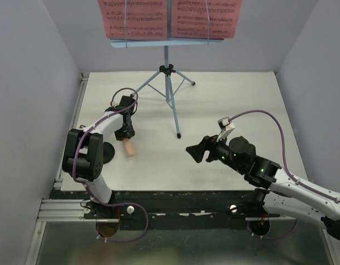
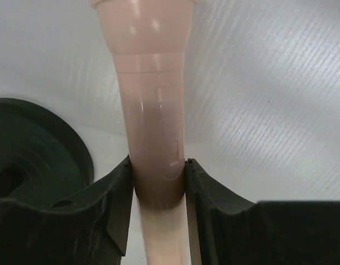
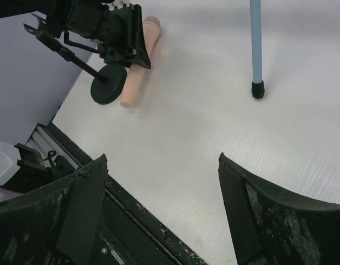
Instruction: Pack up the instrument practice props
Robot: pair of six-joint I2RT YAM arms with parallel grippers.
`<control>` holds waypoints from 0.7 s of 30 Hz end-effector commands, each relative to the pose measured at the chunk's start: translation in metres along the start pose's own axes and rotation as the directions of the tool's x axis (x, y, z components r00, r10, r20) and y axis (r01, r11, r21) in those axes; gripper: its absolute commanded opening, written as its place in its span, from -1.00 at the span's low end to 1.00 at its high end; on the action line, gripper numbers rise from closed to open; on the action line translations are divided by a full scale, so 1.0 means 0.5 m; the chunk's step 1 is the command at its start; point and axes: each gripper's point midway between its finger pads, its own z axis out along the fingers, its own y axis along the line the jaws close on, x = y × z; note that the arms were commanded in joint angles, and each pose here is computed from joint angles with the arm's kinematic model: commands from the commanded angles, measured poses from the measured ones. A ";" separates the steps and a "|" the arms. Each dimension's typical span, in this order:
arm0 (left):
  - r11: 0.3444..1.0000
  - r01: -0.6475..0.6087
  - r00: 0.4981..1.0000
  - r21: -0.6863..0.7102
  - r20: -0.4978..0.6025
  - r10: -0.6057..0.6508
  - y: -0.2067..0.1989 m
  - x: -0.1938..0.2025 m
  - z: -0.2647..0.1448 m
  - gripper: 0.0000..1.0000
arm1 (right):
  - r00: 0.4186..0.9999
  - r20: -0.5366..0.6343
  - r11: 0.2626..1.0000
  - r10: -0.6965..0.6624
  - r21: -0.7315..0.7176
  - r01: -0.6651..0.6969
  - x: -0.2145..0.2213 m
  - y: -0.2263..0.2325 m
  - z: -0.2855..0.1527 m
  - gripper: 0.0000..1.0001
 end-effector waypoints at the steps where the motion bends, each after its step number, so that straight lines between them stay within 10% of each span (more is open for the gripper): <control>1: 0.997 -0.076 0.994 0.003 -0.080 0.076 -0.002 0.004 -0.008 -0.31 | 0.999 0.029 0.999 -0.026 0.029 0.025 -0.030 -0.003 -0.009 0.75; 21: 0.997 -0.080 0.994 0.013 -0.074 0.081 0.001 0.012 -0.009 0.19 | 0.997 0.055 0.998 -0.047 0.053 0.044 -0.052 -0.009 -0.022 0.75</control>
